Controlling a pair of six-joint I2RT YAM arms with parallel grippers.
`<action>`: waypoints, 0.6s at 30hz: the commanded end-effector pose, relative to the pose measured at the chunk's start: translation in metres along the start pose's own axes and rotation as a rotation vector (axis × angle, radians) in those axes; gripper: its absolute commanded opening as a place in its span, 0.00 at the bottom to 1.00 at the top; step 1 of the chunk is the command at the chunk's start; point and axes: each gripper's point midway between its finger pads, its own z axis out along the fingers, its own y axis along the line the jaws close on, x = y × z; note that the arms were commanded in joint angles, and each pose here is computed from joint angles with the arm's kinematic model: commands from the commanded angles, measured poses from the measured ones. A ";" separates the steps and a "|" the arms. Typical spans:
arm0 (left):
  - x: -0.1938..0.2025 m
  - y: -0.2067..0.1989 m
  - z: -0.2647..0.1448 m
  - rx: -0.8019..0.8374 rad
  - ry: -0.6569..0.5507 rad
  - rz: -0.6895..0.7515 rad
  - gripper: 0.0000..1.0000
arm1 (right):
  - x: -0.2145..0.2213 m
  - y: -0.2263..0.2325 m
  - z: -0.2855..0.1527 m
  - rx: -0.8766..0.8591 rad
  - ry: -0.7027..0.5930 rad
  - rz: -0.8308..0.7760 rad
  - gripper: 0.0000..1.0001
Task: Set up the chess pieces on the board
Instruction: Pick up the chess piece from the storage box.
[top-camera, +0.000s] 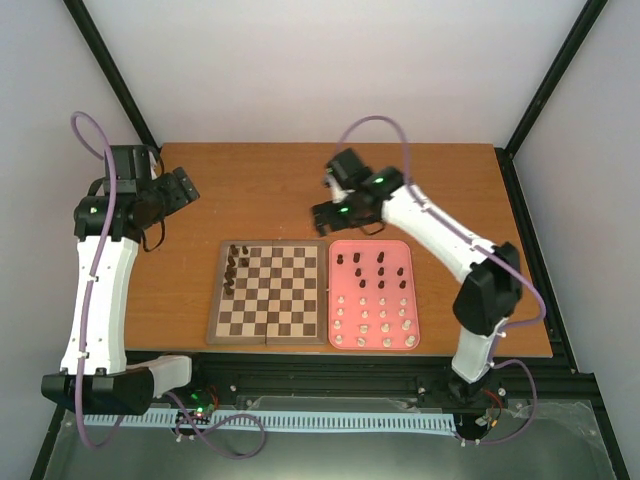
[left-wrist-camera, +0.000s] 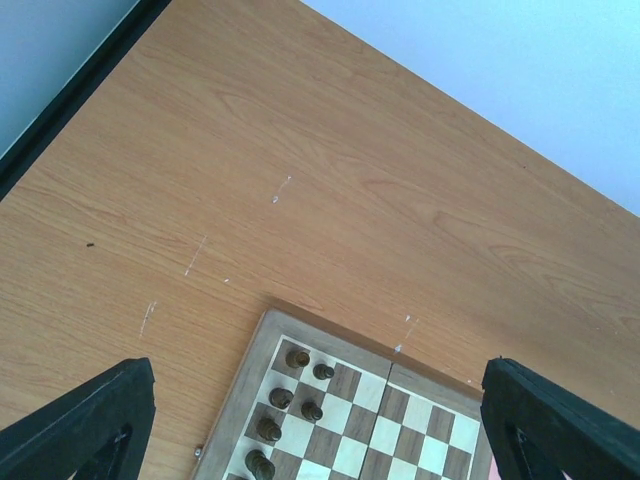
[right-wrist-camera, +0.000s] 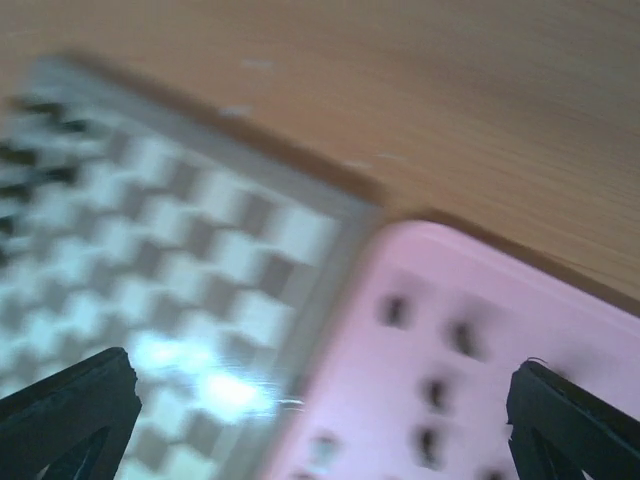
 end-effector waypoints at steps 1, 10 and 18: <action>-0.007 -0.006 -0.007 0.015 -0.015 0.023 1.00 | 0.021 -0.104 -0.021 0.197 0.009 0.156 1.00; -0.001 -0.005 0.003 0.008 0.021 0.027 1.00 | 0.074 -0.177 0.000 0.264 0.145 0.312 0.72; -0.001 -0.007 0.007 0.008 0.027 0.028 1.00 | 0.109 -0.173 0.035 0.193 0.249 0.319 0.50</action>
